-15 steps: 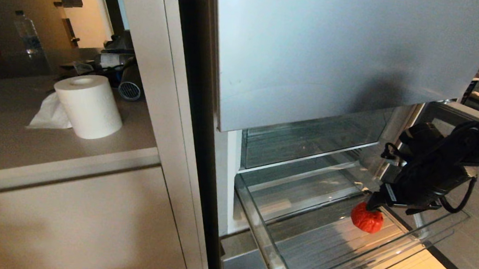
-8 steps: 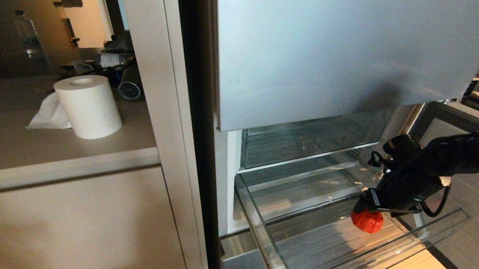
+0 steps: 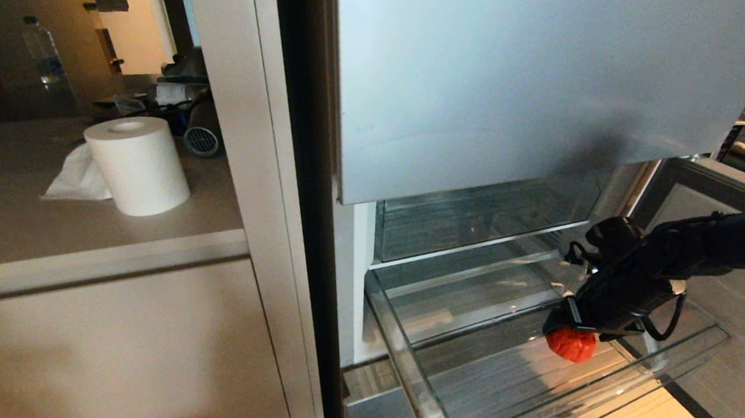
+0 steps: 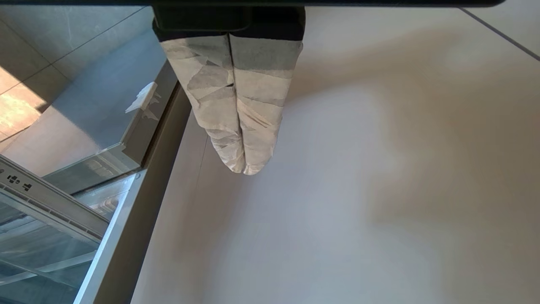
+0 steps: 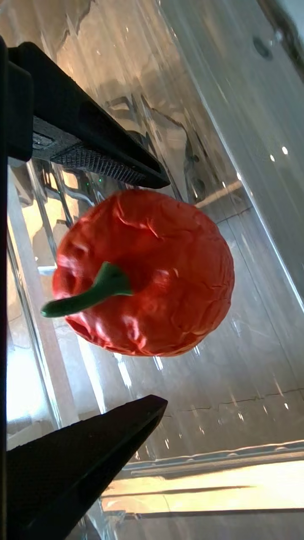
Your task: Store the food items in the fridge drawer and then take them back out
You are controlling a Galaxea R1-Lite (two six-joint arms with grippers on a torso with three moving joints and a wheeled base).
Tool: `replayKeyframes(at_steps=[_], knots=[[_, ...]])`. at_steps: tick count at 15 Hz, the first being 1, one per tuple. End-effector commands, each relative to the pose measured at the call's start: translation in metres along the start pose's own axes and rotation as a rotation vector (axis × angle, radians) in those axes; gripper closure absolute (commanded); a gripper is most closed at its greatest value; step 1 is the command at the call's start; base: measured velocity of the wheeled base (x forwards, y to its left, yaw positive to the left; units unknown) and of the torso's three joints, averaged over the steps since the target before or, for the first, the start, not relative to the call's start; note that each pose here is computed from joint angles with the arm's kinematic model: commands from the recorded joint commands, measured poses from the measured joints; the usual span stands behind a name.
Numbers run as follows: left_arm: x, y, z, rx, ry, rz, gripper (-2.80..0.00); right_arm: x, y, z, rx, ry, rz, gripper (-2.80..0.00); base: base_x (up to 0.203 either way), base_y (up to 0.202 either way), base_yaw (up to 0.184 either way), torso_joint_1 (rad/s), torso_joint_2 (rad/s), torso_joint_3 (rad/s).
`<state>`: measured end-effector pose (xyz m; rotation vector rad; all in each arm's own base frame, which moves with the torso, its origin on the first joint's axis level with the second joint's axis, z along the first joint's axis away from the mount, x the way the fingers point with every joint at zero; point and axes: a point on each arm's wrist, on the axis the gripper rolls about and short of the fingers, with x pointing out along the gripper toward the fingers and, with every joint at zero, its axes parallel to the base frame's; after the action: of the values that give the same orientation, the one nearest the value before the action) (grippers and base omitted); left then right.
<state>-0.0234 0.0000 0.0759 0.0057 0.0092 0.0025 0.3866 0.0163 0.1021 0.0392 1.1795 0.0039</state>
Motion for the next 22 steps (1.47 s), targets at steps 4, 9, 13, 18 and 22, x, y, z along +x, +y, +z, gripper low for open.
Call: replayKeyframes(at_steps=[4,9,13,18,22], knots=[[0.0,0.0,0.0,-0.001,0.0,0.001,0.0,0.002,0.0,-0.002,0.002,0.015,-0.001,0.0,0.0,0.0,0.0,0.0,0.0,0.0],[0.0,0.0,0.0,0.0,0.001,0.001,0.0,-0.007,0.001,-0.003,0.013,-0.004,0.002,0.0,0.0,0.0,0.0,0.0,0.0,0.0],[0.0,0.0,0.0,-0.001,0.0,0.001,0.0,-0.048,0.003,-0.007,0.014,-0.086,0.009,0.0,0.0,0.0,0.0,0.0,0.0,0.0],[0.0,0.0,0.0,0.0,0.0,0.001,0.0,-0.08,0.001,-0.024,0.019,-0.138,0.014,0.0,0.0,0.0,0.0,0.0,0.0,0.0],[0.0,0.0,0.0,0.0,0.0,0.001,0.0,-0.11,0.001,-0.039,0.018,-0.268,0.025,0.0,0.0,0.0,0.0,0.0,0.0,0.0]])
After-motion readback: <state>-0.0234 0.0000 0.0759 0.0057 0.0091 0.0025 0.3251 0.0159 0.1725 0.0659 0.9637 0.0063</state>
